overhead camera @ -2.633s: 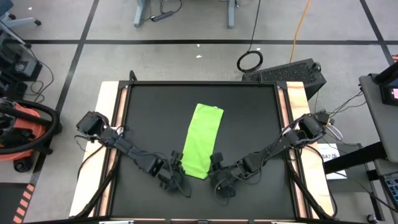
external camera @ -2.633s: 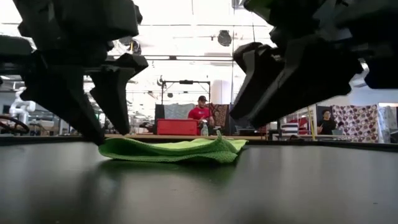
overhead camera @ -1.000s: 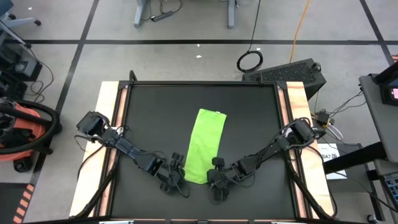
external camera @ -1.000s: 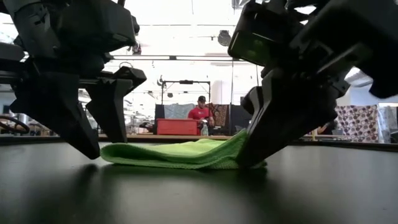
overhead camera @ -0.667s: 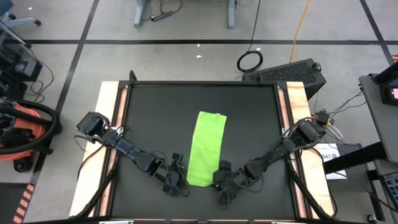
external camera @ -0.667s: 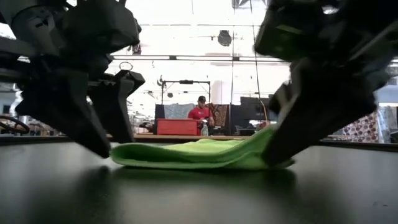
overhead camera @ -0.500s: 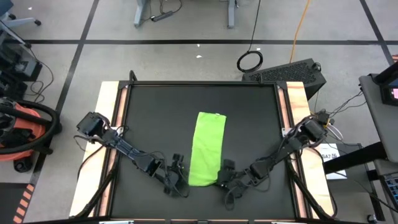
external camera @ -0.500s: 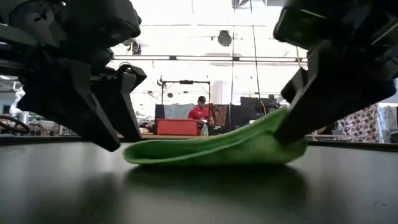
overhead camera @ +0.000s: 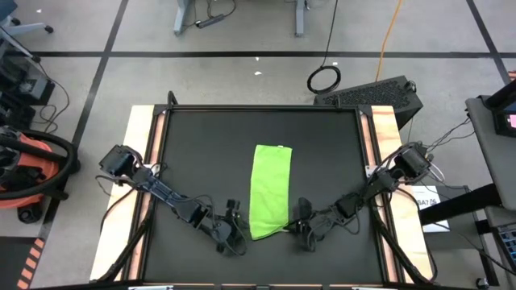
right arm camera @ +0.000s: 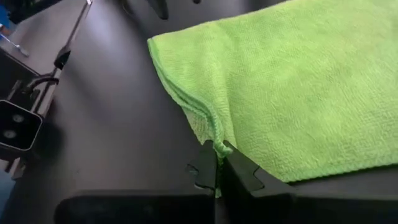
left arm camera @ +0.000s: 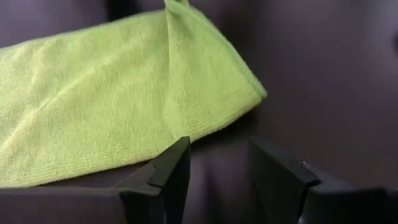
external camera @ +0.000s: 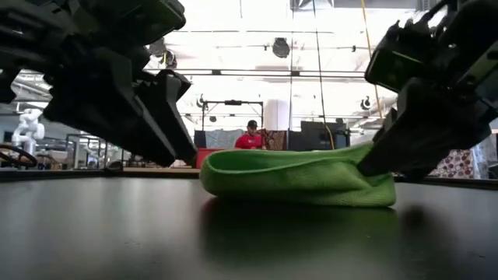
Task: Roll towel
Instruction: Roll the green microfiber cloth
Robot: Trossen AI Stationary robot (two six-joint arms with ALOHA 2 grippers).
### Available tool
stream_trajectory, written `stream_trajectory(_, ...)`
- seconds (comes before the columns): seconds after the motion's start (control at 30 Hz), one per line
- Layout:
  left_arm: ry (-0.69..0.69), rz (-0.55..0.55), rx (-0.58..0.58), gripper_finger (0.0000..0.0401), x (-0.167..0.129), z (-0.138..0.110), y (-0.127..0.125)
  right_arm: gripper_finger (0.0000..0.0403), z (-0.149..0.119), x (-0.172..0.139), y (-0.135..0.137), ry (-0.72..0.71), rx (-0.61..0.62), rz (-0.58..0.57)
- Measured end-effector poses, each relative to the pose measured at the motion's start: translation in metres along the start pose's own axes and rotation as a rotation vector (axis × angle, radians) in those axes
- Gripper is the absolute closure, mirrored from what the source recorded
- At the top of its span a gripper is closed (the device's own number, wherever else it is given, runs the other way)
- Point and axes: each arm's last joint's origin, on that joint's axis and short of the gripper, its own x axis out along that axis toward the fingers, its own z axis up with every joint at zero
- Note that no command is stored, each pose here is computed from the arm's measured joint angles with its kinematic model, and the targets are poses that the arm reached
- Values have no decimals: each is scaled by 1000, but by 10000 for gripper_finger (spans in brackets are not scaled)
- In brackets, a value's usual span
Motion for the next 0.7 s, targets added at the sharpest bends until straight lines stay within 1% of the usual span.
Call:
stream_trajectory(0.1,-34,-2,-15,230,0,3,-1,402,-1,-1,-1,-3,23,8)
stream_trajectory(0.17,-42,22,-1,228,-1,3,-3,402,-1,-1,-2,-2,25,8)
stream_trajectory(0.3,-49,29,59,210,-4,2,-10,402,1,0,-4,5,42,24)
stream_trajectory(0.47,-64,9,157,179,4,-6,-28,402,5,2,-8,9,52,23)
stream_trajectory(0.6,-81,86,168,171,14,-5,-35,402,6,3,-10,6,55,18)
stream_trajectory(0.7,-82,143,166,170,23,-3,-35,402,7,3,-10,5,50,18)
